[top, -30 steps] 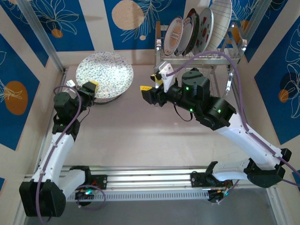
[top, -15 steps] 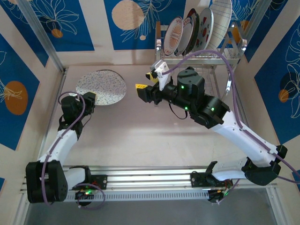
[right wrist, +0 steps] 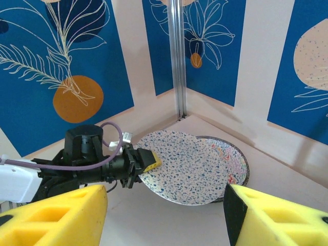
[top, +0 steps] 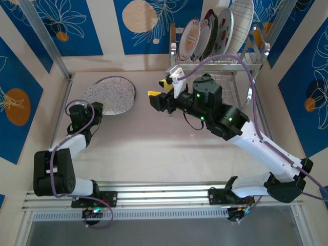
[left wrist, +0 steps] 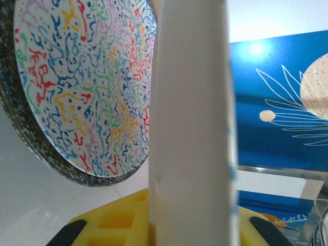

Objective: Unload the plates from the dish rack

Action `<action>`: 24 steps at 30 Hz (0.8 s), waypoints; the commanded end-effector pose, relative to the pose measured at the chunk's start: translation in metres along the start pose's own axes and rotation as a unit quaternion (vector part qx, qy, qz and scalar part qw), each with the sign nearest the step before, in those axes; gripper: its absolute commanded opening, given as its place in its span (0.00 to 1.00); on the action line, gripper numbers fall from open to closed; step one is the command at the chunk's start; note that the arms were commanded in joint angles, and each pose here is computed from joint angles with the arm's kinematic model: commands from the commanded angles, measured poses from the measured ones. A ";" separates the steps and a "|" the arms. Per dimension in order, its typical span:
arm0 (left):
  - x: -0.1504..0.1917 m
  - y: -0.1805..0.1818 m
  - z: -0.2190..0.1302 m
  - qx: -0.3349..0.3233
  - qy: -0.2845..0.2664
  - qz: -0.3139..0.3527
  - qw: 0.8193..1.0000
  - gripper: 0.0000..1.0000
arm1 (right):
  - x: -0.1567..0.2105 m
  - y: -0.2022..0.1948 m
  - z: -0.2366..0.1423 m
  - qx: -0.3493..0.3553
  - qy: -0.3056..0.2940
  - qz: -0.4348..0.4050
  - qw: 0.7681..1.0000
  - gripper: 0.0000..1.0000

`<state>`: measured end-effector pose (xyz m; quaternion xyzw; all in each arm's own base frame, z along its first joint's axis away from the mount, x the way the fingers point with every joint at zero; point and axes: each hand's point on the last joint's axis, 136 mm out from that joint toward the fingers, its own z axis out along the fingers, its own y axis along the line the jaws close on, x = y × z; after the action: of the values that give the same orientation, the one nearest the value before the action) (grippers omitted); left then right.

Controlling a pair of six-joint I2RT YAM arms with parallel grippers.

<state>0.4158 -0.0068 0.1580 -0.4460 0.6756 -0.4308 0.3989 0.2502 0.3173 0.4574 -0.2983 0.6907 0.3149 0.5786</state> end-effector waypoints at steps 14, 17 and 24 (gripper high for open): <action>-0.022 -0.008 0.031 0.066 -0.004 0.013 0.998 0.18 | 0.002 -0.004 0.007 -0.012 0.000 0.027 1.000 0.62; -0.023 -0.005 0.037 0.065 -0.001 0.012 0.998 0.18 | 0.003 -0.004 0.007 -0.013 0.002 0.028 1.000 0.62; -0.025 0.005 0.049 0.059 0.004 0.006 0.998 0.19 | 0.003 -0.005 0.006 -0.011 0.006 0.029 0.999 0.62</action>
<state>0.4509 0.0012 0.1101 -0.4489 0.6744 -0.4432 0.3838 0.2575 0.3194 0.4464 -0.2899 0.7028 0.3303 0.5593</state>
